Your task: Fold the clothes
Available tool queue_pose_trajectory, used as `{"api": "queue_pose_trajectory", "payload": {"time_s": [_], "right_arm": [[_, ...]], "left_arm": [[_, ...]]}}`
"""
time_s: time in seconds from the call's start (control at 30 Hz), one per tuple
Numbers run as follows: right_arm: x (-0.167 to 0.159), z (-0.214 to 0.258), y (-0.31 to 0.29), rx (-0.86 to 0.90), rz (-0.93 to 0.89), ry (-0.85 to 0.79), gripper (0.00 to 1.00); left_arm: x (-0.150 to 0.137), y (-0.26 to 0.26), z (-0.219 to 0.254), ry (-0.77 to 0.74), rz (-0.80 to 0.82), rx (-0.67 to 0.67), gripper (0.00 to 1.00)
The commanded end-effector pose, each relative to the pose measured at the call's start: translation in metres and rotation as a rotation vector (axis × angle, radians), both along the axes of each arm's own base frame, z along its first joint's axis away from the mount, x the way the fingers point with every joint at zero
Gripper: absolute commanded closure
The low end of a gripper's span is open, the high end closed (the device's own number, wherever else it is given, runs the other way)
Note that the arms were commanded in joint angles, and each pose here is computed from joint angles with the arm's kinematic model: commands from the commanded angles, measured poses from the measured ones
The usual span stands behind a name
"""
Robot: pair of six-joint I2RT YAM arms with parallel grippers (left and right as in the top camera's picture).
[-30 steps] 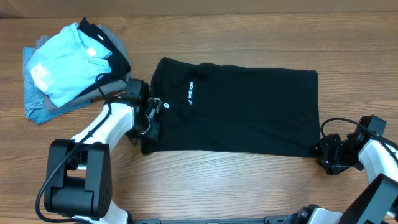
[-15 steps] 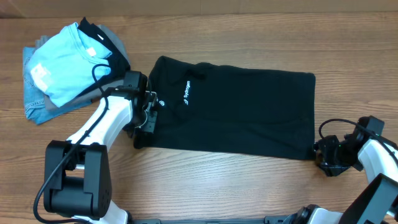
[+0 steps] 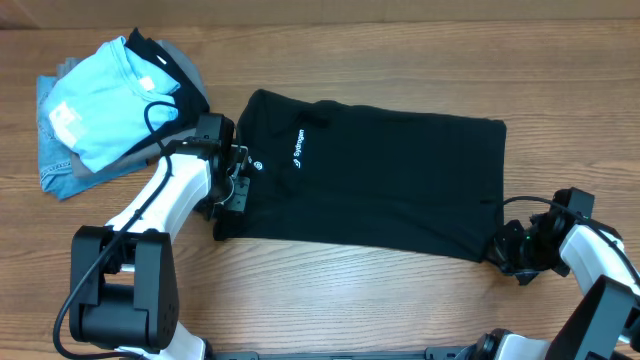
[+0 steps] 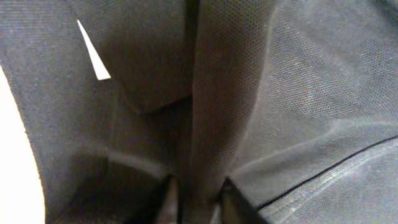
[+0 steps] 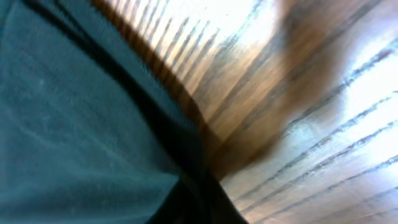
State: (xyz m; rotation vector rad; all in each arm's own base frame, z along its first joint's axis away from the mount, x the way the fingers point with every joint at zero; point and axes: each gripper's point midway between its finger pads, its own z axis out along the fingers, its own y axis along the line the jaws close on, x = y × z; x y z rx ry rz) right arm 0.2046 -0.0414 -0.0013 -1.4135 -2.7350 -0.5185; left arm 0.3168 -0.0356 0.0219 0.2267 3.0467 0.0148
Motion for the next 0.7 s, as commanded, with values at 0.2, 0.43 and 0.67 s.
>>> {"api": "queue_pose_trajectory", "payload": {"time_s": [0.2, 0.43, 0.67], "right_arm": [[0.005, 0.015, -0.018, -0.023, -0.022, 0.010, 0.95], [0.003, 0.014, -0.019, -0.031, -0.022, 0.019, 0.94], [0.005, 0.017, -0.020, -0.031, -0.022, 0.019, 0.51]], "left_arm": [[0.013, 0.016, 0.007, -0.035, 0.035, 0.040, 0.96], [0.031, 0.026, 0.017, -0.093, 0.070, 0.035, 0.69], [0.044, 0.026, 0.051, -0.105, 0.072, 0.030, 0.36]]}}
